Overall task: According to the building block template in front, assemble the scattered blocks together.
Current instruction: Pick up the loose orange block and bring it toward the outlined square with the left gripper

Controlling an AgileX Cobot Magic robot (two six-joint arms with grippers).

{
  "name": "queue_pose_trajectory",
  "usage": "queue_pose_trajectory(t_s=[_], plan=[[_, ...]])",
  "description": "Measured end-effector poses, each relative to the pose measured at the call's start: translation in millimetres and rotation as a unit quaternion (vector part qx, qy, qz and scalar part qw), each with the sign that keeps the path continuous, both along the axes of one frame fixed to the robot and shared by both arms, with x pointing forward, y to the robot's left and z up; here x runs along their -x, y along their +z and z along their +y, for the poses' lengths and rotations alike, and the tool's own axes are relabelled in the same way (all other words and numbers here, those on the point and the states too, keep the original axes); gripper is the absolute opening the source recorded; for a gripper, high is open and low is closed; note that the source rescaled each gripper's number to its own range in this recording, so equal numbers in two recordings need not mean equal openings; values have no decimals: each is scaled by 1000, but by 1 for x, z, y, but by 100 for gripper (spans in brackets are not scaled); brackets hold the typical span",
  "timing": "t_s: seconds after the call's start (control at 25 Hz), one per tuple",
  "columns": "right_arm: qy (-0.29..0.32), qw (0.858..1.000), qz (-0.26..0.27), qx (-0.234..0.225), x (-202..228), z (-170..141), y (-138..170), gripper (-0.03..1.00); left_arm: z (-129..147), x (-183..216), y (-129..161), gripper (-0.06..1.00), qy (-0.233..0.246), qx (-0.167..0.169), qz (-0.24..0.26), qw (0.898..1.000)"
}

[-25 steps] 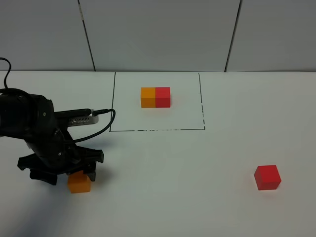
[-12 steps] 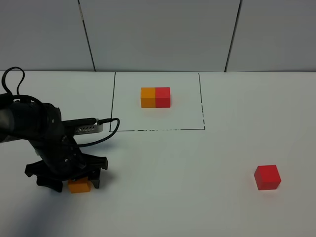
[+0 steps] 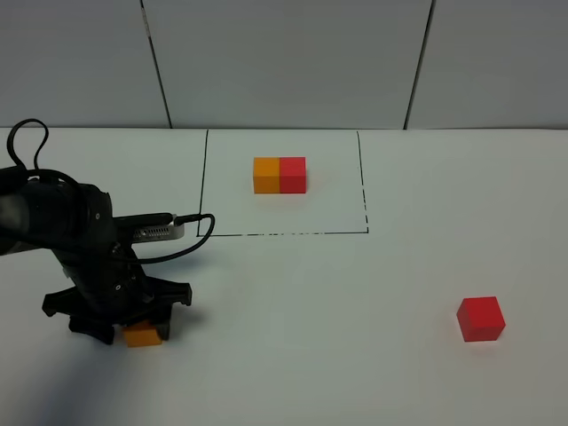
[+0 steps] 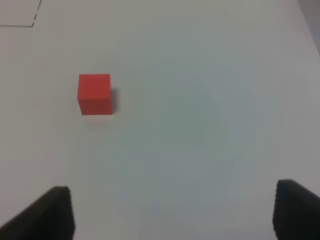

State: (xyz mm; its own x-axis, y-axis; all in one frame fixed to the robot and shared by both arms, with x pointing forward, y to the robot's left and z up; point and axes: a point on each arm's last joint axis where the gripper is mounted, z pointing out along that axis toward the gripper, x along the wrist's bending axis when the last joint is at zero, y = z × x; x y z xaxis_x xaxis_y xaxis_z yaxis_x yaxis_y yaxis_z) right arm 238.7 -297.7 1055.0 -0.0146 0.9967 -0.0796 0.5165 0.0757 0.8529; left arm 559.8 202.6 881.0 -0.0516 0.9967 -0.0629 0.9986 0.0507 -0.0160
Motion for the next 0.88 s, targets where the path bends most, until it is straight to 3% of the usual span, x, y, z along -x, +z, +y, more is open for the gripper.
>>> queue_pose_trajectory(t_s=[0.12, 0.16, 0.44, 0.56, 0.72, 0.88], plan=[[0, 1000, 0, 0, 0, 0, 0, 63, -2, -1, -1, 4, 8, 8, -2, 1000], [0, 1000, 0, 0, 0, 0, 0, 63, -2, -1, -1, 0, 11, 11, -1, 1000], [0, 1000, 0, 0, 0, 0, 0, 63, -5, 0, 0, 0, 23, 24, 6, 999], [0, 1000, 0, 0, 0, 0, 0, 63, -5, -1, 1, 0, 6, 23, 6, 1000], [0, 1000, 0, 0, 0, 0, 0, 63, -4, -6, 5, 0, -75, 7, 2, 997], [0, 1000, 0, 0, 0, 0, 0, 63, -3, -25, 19, 0, -214, -21, -5, 977]])
